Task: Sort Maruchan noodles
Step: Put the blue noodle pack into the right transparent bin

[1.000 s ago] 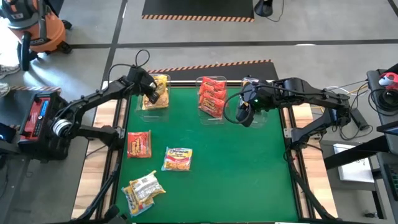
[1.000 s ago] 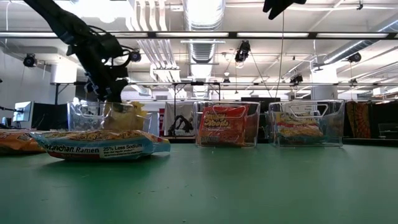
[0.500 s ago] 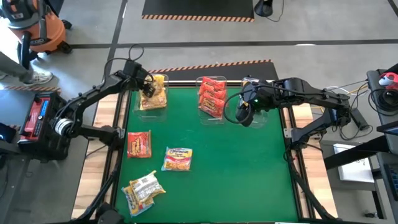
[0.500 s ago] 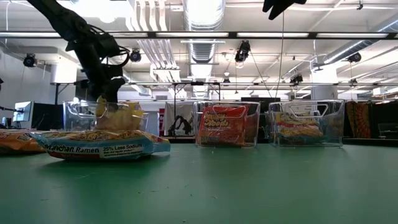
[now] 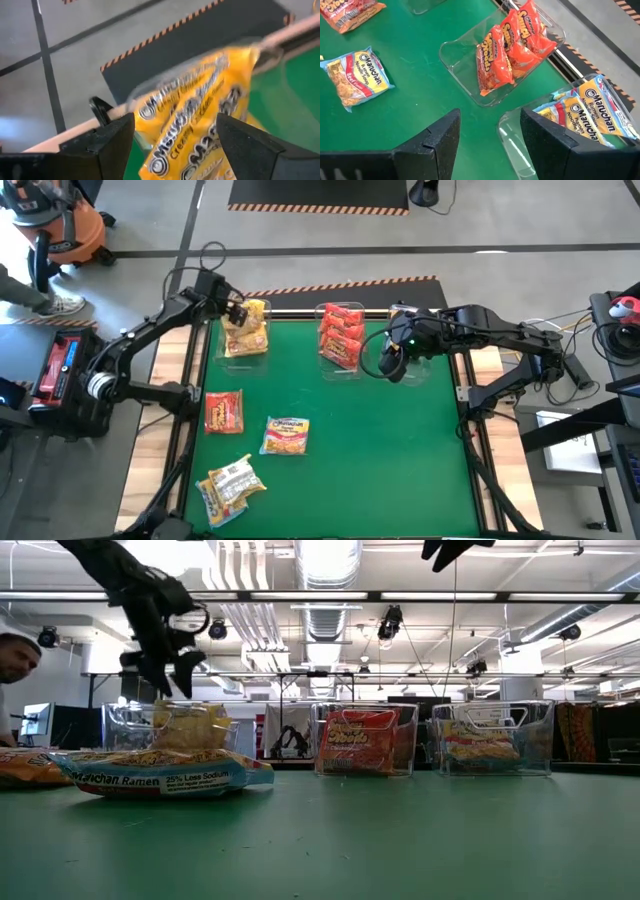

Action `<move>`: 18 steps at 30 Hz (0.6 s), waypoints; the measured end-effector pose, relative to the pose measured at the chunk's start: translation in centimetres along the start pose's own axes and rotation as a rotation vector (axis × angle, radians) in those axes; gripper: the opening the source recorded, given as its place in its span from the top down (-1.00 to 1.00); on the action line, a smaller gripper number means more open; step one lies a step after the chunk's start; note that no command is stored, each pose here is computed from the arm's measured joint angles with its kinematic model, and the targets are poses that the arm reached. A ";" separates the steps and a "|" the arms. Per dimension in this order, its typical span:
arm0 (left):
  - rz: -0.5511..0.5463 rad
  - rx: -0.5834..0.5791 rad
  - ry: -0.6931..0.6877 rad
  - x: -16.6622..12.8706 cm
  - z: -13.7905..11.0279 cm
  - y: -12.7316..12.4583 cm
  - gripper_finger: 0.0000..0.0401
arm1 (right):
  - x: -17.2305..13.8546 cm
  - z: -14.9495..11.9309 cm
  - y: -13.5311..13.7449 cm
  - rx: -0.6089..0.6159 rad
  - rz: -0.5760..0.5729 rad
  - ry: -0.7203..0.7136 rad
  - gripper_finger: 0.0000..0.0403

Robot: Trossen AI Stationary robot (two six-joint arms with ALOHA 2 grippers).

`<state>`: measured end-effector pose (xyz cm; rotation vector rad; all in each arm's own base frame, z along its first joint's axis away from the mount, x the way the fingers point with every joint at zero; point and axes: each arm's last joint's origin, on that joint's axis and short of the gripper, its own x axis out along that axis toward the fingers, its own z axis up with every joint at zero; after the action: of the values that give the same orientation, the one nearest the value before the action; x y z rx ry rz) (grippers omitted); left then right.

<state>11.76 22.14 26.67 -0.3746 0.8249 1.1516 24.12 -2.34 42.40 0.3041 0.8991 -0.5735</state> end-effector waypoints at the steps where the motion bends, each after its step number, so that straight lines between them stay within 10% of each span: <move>1: 0.000 -0.015 -0.010 -0.6 0.4 0.1 -0.31 | 0.0 0.0 0.0 0.005 0.000 0.000 0.03; 7: -0.030 -0.076 -0.031 -3.5 1.9 0.5 -0.31 | 0.0 0.0 0.0 0.046 0.000 0.000 0.03; 18: -0.553 -0.115 -0.026 -9.5 -1.1 -5.5 -0.31 | 2.9 -1.2 0.5 0.070 -0.052 0.093 0.03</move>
<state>14.77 13.10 32.16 -0.6361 0.5796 0.6851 25.06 -2.32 39.38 0.3740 0.9798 -0.6435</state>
